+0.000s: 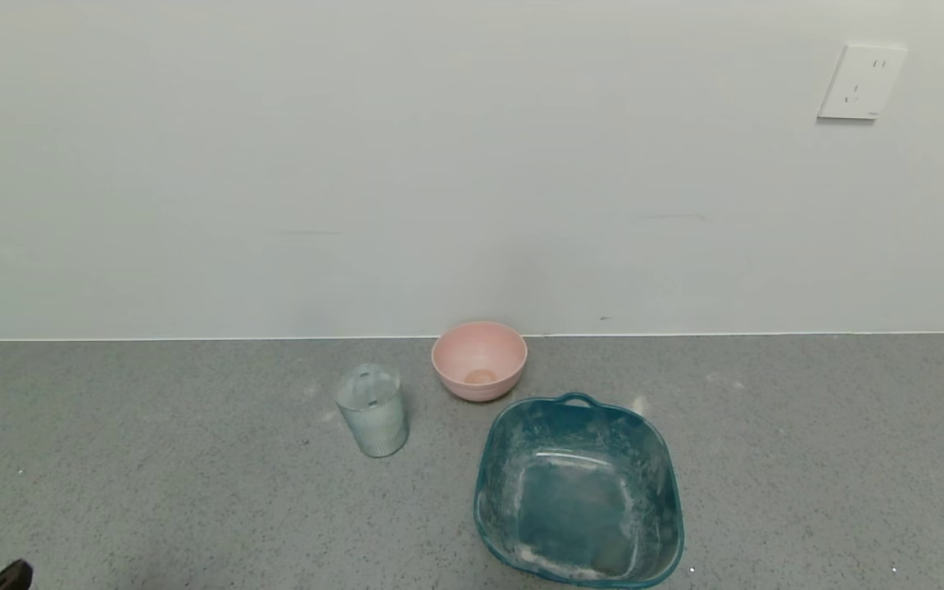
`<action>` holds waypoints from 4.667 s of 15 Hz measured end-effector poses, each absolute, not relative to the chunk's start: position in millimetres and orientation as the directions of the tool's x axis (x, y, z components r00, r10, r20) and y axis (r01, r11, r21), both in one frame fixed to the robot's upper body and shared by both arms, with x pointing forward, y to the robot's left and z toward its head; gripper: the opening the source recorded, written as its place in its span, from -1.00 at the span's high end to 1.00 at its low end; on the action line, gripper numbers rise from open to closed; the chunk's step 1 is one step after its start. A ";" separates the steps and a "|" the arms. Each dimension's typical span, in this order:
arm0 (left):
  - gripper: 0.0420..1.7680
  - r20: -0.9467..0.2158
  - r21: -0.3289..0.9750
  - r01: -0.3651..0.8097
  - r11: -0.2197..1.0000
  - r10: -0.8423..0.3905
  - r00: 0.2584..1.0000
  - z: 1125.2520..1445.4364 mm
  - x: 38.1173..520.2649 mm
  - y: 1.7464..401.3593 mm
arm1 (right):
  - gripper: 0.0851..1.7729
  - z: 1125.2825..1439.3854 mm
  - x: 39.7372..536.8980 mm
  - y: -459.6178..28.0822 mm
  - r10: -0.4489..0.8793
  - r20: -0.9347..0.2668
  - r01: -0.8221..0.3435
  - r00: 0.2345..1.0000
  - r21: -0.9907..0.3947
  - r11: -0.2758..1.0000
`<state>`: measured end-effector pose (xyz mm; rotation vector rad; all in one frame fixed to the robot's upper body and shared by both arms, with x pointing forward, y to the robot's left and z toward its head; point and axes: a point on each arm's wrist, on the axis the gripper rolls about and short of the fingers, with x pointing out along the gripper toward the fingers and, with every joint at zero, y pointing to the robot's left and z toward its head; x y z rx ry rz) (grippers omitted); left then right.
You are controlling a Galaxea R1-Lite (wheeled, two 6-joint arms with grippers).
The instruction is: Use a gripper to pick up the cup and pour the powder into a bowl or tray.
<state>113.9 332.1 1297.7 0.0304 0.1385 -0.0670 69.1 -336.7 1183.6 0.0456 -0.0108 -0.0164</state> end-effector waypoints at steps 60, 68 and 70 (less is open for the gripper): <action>-0.94 -0.230 -0.049 0.364 0.930 -0.365 0.902 1116.0 421.3 257.4 | -0.93 1183.6 69.1 -336.7 -0.017 0.010 0.017 1.000 0.046 0.999; -0.94 -0.231 -0.048 0.365 0.930 -0.366 0.902 1109.4 427.1 253.4 | -0.93 1183.6 69.1 -336.7 -0.017 0.010 0.017 1.000 0.046 0.999; -0.94 -0.230 -0.048 0.363 0.931 -0.363 0.903 1108.8 428.0 253.5 | -0.93 1183.6 69.1 -336.7 -0.017 0.010 0.017 1.000 0.046 0.999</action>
